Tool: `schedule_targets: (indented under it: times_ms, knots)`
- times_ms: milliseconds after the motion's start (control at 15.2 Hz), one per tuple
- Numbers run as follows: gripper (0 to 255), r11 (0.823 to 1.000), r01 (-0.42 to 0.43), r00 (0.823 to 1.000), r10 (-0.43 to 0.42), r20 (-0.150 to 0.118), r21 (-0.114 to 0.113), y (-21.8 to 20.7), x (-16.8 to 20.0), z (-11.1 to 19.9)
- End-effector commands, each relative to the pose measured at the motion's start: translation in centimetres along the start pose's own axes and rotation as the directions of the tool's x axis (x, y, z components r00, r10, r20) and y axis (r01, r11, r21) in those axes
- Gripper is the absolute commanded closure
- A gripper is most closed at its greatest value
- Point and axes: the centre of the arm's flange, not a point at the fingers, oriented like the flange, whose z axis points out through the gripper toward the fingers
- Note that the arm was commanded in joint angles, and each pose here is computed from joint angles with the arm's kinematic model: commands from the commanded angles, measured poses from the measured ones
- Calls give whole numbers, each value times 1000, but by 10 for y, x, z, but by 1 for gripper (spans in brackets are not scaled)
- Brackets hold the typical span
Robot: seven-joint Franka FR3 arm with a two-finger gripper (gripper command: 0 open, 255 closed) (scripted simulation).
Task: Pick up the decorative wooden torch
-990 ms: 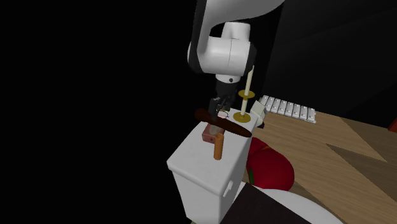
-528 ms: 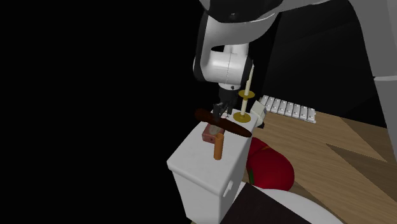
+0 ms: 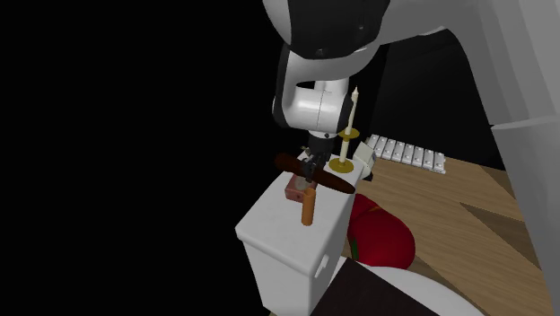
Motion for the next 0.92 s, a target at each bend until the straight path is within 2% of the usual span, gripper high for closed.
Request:
schedule_targets:
  times_ms: [0, 528, 858]
  knots:
    - [255, 1000, 0, 1000, 0, 0, 0, 0, 0, 1]
    - [255, 1000, 0, 1000, 0, 0, 0, 0, 0, 0]
    - [255, 1000, 0, 1000, 0, 0, 0, 0, 1, -26]
